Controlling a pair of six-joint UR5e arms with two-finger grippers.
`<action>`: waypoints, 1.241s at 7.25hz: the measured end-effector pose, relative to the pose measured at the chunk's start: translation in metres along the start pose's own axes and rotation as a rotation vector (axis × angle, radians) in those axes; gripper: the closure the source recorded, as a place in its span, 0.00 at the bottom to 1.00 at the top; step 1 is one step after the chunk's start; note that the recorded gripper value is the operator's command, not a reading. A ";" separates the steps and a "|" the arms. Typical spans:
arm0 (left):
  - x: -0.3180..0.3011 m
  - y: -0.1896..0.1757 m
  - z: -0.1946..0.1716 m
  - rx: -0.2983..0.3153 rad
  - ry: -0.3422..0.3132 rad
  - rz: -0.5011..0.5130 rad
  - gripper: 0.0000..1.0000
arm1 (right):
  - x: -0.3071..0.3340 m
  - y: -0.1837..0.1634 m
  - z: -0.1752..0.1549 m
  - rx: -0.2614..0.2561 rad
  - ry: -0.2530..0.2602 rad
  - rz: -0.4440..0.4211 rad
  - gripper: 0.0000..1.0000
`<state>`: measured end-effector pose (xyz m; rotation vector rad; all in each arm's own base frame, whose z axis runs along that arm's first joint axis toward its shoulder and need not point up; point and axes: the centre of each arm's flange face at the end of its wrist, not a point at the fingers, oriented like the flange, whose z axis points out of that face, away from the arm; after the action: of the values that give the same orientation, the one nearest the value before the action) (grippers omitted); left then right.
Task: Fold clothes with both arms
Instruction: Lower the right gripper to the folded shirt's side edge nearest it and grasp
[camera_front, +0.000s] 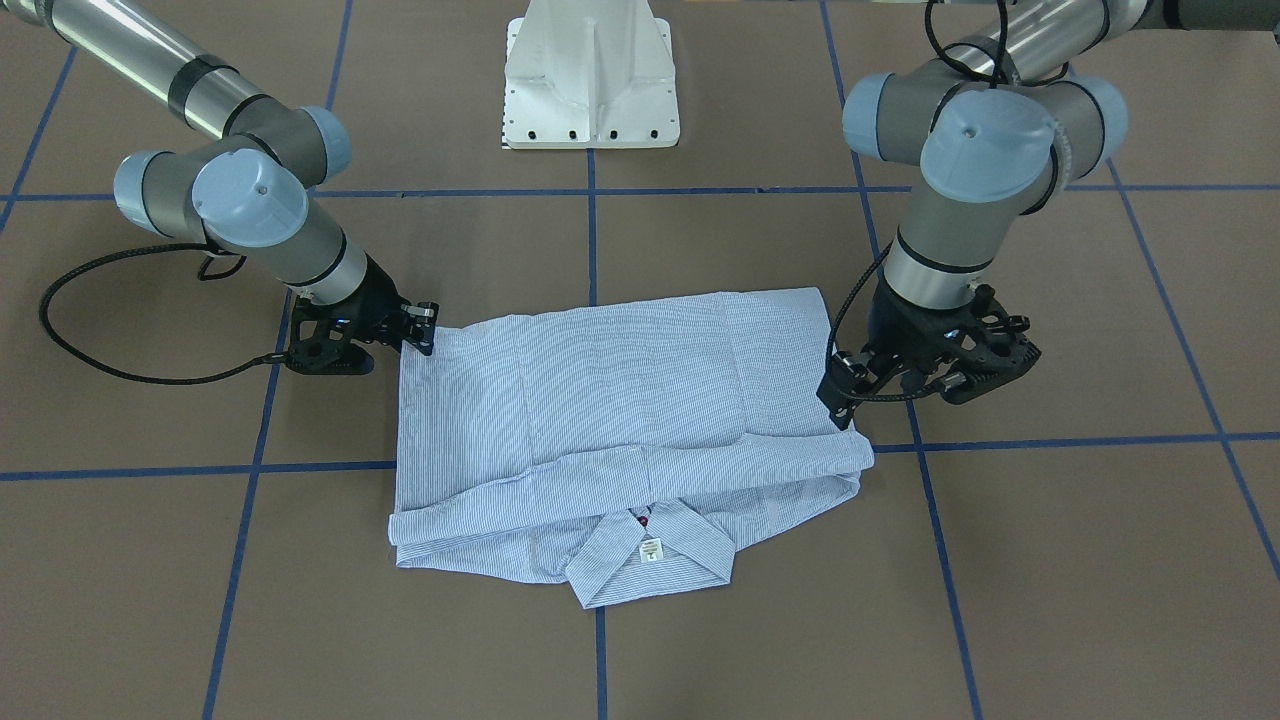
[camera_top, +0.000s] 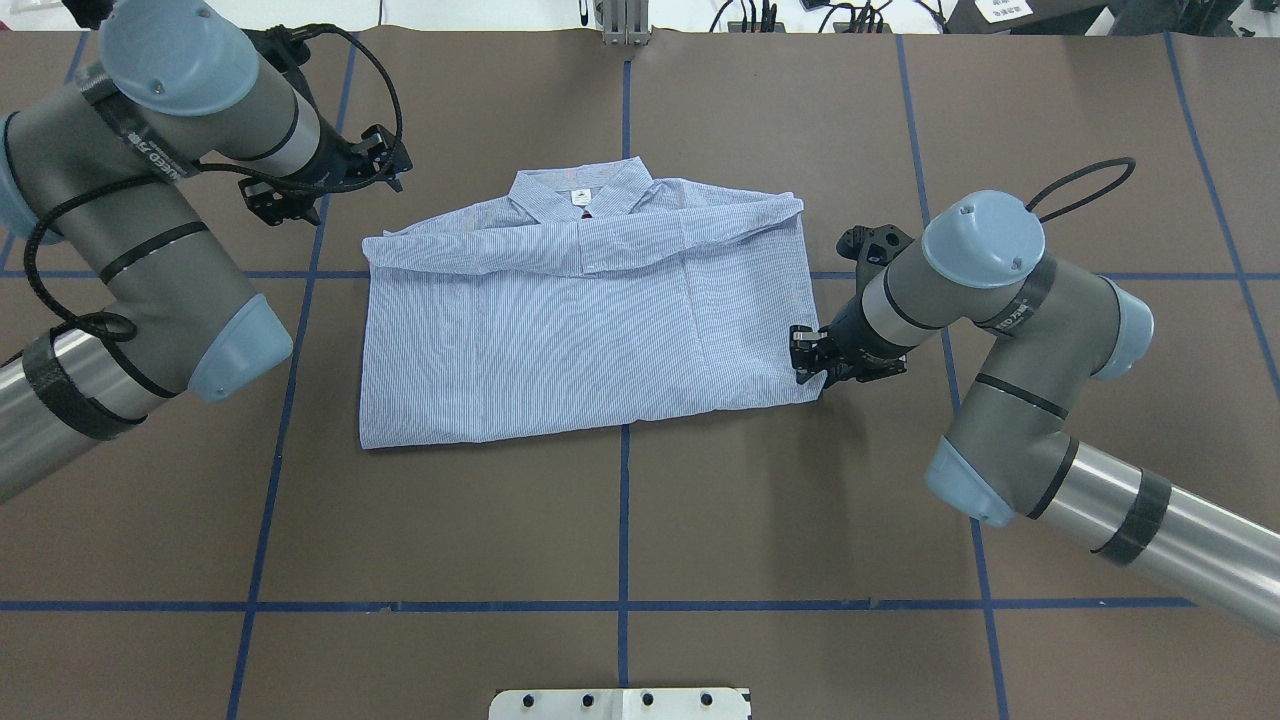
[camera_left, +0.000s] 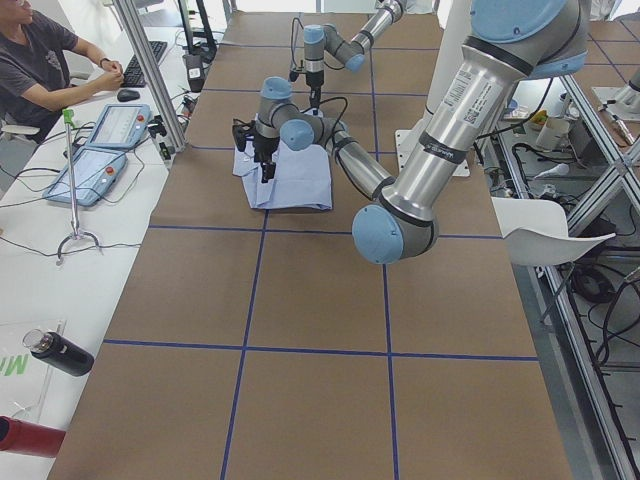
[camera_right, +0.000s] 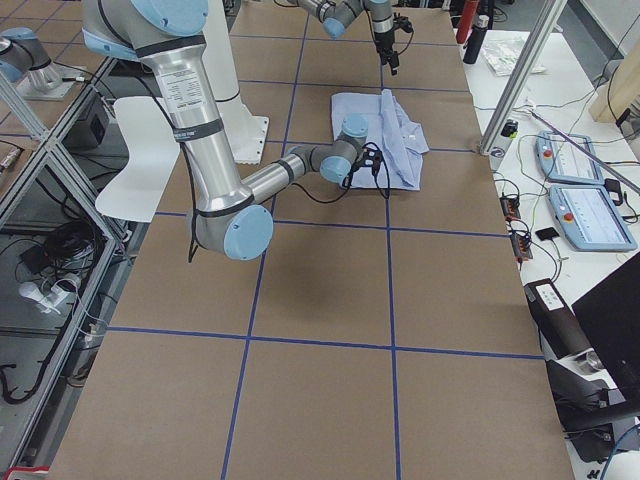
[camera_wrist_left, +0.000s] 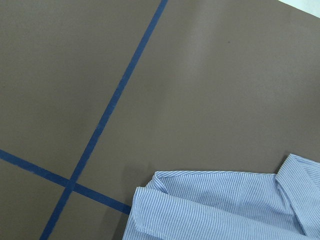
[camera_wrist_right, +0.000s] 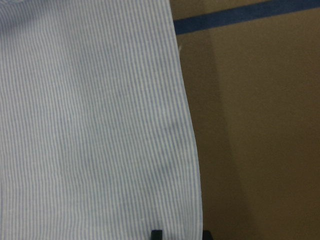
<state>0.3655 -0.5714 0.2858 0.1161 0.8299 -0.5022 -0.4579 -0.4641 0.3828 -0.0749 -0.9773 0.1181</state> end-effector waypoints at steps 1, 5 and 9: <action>0.000 0.000 0.000 0.000 0.001 0.000 0.00 | 0.007 0.003 -0.002 -0.002 0.002 0.001 1.00; 0.000 0.000 -0.005 0.005 0.008 0.000 0.00 | 0.019 0.030 -0.022 -0.032 -0.005 -0.007 1.00; 0.002 0.000 -0.007 0.006 0.013 0.000 0.00 | 0.005 0.029 -0.019 -0.026 0.004 -0.017 0.28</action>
<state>0.3615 -0.5699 0.2797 0.1251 0.8409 -0.5045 -0.4412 -0.4348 0.3724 -0.0908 -0.9758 0.0891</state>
